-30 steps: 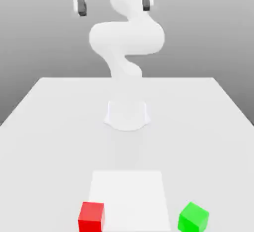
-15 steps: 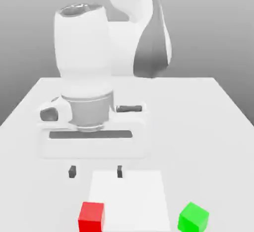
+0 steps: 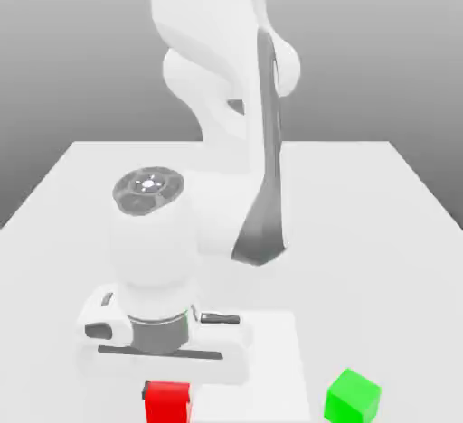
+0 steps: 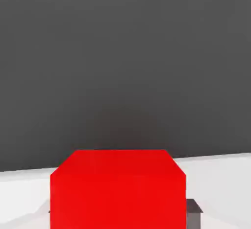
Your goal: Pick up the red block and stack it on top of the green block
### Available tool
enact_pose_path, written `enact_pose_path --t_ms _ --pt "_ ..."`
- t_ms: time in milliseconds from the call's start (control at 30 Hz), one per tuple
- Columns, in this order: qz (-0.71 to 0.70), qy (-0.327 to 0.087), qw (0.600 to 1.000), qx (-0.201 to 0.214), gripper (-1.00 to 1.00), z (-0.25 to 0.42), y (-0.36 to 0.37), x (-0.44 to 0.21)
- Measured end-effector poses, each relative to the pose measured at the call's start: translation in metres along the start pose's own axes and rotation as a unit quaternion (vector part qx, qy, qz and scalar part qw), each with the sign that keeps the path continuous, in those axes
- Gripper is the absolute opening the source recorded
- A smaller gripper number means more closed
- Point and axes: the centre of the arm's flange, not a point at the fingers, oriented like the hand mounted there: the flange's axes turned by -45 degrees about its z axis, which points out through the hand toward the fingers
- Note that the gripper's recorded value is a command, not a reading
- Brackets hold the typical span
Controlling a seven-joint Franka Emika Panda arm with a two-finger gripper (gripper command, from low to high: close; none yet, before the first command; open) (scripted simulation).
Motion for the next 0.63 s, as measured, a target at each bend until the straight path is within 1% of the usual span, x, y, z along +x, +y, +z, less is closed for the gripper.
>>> enact_pose_path --t_ms 133,233,300,400,433,500,533,633 --pt "-0.016 -0.001 1.0 0.001 -1.0 -0.046 -0.009 0.0" --pt "-0.146 -0.002 0.989 0.005 -1.0 -0.061 -0.079 0.003" --pt "-0.232 -0.002 0.973 0.005 -1.0 -0.069 -0.125 -0.001" --pt "-0.356 -0.001 0.934 0.003 -1.0 -0.076 -0.193 -0.015" --pt "-0.392 -0.001 0.92 0.002 -1.0 -0.068 -0.212 -0.019" --pt "-0.418 -0.001 0.908 0.001 -1.0 -0.043 -0.227 -0.023" --pt "-0.422 -0.001 0.906 0.001 1.0 -0.031 -0.23 -0.024" --pt "-0.422 -0.001 0.906 0.001 1.0 -0.031 -0.23 -0.024"
